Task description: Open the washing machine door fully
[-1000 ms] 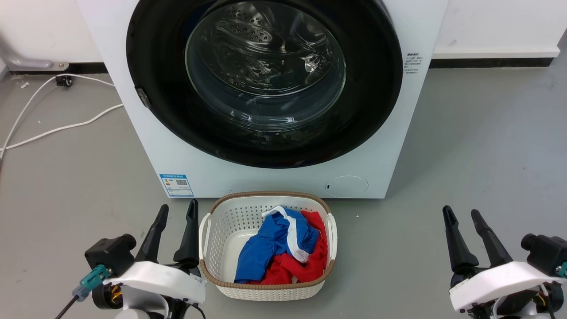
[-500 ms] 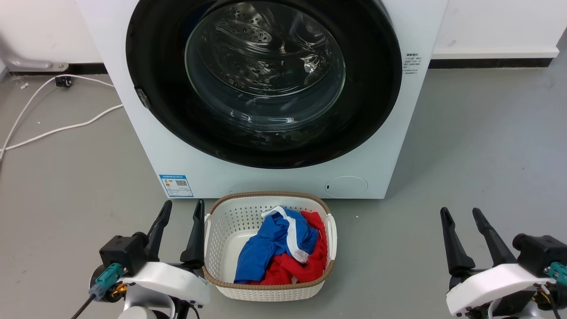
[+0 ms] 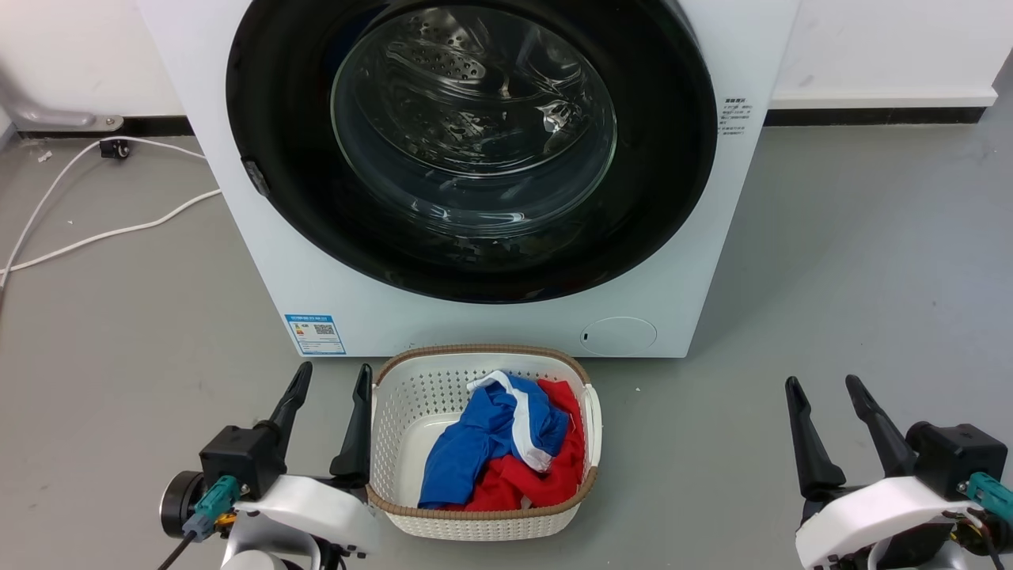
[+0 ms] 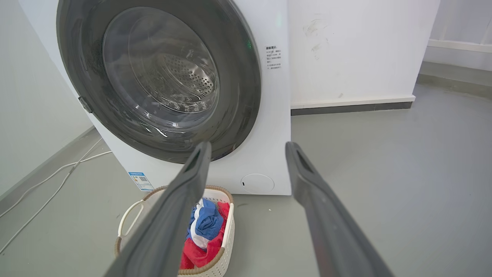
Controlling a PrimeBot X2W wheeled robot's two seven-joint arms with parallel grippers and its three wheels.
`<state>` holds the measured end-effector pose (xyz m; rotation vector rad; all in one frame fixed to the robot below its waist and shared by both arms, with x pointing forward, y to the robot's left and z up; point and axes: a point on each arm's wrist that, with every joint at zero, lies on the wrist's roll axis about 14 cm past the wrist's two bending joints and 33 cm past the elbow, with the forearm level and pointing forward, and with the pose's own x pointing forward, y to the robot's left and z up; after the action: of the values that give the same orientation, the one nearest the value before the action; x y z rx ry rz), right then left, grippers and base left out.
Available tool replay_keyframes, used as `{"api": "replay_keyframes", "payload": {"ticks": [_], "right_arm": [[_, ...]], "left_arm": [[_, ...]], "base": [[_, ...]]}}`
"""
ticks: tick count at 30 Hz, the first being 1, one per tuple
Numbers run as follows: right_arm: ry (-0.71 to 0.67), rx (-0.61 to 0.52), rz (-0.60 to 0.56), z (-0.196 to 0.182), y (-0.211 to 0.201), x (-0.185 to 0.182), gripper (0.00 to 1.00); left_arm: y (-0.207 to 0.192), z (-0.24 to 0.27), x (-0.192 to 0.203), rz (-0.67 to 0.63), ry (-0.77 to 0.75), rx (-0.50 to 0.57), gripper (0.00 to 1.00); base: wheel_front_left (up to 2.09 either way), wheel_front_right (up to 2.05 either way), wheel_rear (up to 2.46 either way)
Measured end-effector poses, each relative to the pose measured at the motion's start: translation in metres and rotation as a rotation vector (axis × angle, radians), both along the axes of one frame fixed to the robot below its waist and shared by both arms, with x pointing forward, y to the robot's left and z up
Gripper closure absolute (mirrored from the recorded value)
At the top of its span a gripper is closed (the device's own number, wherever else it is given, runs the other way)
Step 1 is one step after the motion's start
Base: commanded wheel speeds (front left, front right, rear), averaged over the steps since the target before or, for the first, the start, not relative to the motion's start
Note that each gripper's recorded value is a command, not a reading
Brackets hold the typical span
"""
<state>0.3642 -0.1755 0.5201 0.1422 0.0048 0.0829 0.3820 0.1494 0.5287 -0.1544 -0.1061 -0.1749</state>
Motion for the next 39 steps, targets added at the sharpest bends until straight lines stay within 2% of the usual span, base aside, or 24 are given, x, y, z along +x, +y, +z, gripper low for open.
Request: {"api": "replay_keyframes", "payload": {"ticks": [26, 39], "right_arm": [[-0.034, -0.116, 0.007, 0.0040, 0.0023, 0.0002, 0.00], [-0.017, -0.098, 0.004, -0.0016, 0.0011, 0.0007, 0.00]], "left_arm": [[0.0012, -0.0070, -0.0003, 0.006, -0.019, 0.136, 0.00], [0.0067, -0.0078, 0.0014, 0.025, -0.013, 0.108, 0.00]], "base": [[0.00, 0.00, 0.00], [0.00, 0.00, 0.00]]}}
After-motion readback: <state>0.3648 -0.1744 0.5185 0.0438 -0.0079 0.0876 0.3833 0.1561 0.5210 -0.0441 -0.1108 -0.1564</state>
